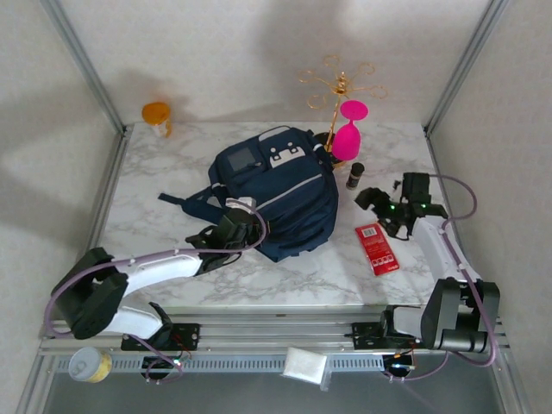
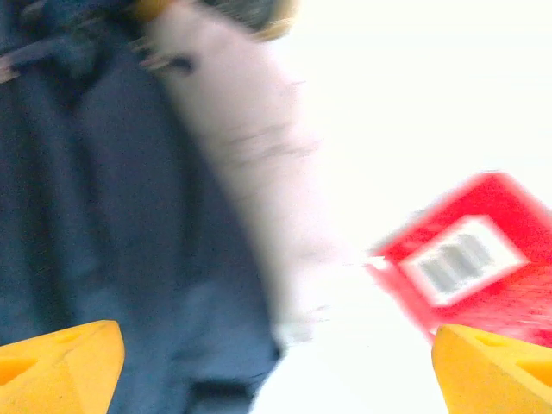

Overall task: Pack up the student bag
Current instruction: Unzip the student bag at the center of the table, then move the loose stationery to the bottom-right of the table, then pick up the loose stationery from the bottom-right of the table, then open the student bag at the center of the table, then place the loose stationery in the student bag, then close the student bag at the center of the table, then zip the student bag at the center of the table.

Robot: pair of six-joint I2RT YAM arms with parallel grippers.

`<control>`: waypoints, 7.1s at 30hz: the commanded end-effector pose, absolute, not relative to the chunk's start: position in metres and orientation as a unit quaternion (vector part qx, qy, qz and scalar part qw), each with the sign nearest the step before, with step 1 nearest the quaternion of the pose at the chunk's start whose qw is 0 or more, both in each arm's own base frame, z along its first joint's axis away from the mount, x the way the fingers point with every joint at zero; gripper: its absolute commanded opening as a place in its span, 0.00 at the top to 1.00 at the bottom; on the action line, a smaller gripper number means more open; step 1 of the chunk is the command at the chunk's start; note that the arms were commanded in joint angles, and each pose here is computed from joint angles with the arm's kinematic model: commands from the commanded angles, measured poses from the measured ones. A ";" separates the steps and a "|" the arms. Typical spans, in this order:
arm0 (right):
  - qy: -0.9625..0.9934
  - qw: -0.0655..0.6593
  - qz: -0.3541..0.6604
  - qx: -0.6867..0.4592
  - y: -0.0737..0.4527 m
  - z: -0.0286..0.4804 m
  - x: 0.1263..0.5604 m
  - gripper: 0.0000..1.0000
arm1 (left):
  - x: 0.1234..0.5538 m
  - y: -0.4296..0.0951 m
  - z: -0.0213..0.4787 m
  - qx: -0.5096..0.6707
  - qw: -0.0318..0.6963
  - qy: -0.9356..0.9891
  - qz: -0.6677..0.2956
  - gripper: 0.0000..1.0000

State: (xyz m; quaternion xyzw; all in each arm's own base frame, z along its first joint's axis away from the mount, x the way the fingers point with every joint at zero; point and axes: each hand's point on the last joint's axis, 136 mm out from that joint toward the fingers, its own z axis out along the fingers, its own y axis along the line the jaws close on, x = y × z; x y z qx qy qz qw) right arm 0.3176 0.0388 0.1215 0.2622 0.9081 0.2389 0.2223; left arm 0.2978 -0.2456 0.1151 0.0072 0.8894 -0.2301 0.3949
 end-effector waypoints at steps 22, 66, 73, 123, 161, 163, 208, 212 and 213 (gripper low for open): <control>0.899 0.168 0.241 0.325 0.057 0.064 0.272 0.04 | 0.247 -0.420 0.115 0.015 0.225 0.888 -0.401 0.57; 0.902 0.229 0.292 0.220 0.065 0.132 0.257 1.00 | 0.262 -0.452 0.145 0.075 0.240 0.892 -0.375 0.81; 0.878 0.281 0.332 0.201 0.073 0.196 0.265 1.00 | 0.303 -0.351 0.187 0.170 0.376 0.897 -0.157 0.66; 0.774 0.285 0.475 0.308 0.188 0.200 0.363 0.85 | 0.369 -0.378 0.231 0.055 0.391 0.904 -0.164 1.00; 0.827 0.307 0.445 0.150 0.262 0.165 0.368 0.69 | 0.391 -0.343 0.233 -0.038 0.401 0.892 -0.205 1.00; 0.844 0.305 0.418 0.139 0.249 0.164 0.357 0.58 | 0.391 -0.342 0.234 -0.035 0.401 0.892 -0.207 1.00; 0.922 0.288 0.260 -0.012 0.201 0.153 0.268 0.62 | 0.334 -0.258 0.209 -0.126 0.340 0.859 -0.362 0.47; 0.922 0.281 0.251 -0.085 0.246 0.142 0.250 0.58 | 0.343 -0.245 0.174 -0.194 0.317 0.846 -0.382 0.48; 0.923 0.285 0.237 -0.106 0.255 0.139 0.247 0.57 | 0.345 -0.246 0.170 -0.202 0.313 0.843 -0.389 0.48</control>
